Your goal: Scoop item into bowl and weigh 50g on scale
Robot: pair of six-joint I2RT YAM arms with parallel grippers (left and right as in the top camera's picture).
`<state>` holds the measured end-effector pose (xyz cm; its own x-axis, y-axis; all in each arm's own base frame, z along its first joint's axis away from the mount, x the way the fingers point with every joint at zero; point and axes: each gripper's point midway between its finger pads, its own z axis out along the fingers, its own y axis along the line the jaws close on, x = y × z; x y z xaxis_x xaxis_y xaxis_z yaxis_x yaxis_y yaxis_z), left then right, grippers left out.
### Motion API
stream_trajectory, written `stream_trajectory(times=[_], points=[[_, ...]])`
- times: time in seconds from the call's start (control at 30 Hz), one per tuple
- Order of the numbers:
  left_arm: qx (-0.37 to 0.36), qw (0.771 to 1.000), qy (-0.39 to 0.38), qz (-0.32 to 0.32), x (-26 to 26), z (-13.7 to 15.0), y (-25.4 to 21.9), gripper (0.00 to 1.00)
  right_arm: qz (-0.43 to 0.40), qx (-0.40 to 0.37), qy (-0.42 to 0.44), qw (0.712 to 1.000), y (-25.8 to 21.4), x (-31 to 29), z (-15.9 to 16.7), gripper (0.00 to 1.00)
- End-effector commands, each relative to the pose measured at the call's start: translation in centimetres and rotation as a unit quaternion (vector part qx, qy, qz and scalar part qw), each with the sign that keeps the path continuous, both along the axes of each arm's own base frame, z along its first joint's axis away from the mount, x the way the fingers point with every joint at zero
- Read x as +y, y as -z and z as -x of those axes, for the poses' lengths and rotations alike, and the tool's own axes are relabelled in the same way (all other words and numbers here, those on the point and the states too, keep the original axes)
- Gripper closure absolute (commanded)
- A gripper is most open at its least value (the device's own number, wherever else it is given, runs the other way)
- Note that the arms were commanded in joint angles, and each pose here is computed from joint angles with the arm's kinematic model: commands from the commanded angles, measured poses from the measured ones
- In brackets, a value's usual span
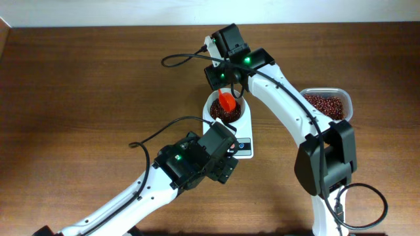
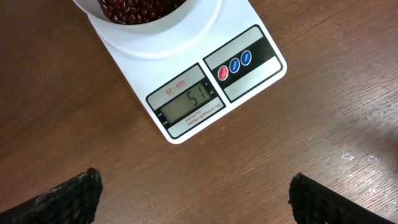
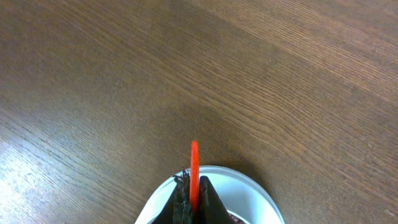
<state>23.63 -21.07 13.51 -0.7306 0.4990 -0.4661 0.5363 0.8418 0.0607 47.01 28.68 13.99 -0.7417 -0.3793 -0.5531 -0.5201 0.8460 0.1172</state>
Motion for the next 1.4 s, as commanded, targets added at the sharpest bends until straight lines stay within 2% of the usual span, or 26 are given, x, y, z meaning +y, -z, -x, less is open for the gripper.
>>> stream_trajectory(times=[0.0,0.17,0.47,0.53,0.7,0.83,1.0,1.1,1.27,1.37], points=[[-0.016,1.0,0.004,0.006,-0.1,-0.3,-1.1,0.01,0.024,0.002,-0.008,1.0,1.4,-0.6,0.0,0.96],[-0.016,1.0,0.004,0.006,-0.1,-0.3,-1.1,0.01,0.037,0.013,-0.004,0.999,3.4,-1.1,0.5,0.96],[-0.016,1.0,0.004,0.006,-0.1,-0.3,-1.1,0.01,0.031,0.009,-0.007,0.999,4.3,-0.8,0.5,0.96],[-0.016,1.0,0.004,0.005,-0.1,-0.3,-1.1,0.01,-0.017,0.026,-0.031,0.999,4.3,0.9,1.3,0.96],[-0.016,1.0,0.004,0.006,-0.1,-0.3,-1.1,0.01,-0.07,0.044,-0.036,0.996,3.6,1.5,1.2,0.96],[-0.016,1.0,0.004,0.006,-0.1,-0.3,-1.1,0.01,-0.161,0.092,-0.015,0.982,2.2,-0.4,0.3,0.96],[-0.016,1.0,0.004,0.006,-0.1,-0.3,-1.1,0.01,-0.258,0.118,-0.028,0.958,-0.1,-2.4,-0.6,0.96],[-0.016,1.0,0.004,0.006,-0.1,-0.3,-1.1,0.01,-0.224,0.111,-0.01,0.968,0.9,-2.4,-0.8,0.96],[-0.016,1.0,0.004,0.006,-0.1,-0.3,-1.1,0.01,-0.051,0.031,0.049,0.997,3.7,-1.8,-1.3,0.96],[-0.016,1.0,0.004,0.006,-0.1,-0.3,-1.1,0.01,-0.036,0.023,0.048,0.998,3.5,-1.2,-1.0,0.96]])
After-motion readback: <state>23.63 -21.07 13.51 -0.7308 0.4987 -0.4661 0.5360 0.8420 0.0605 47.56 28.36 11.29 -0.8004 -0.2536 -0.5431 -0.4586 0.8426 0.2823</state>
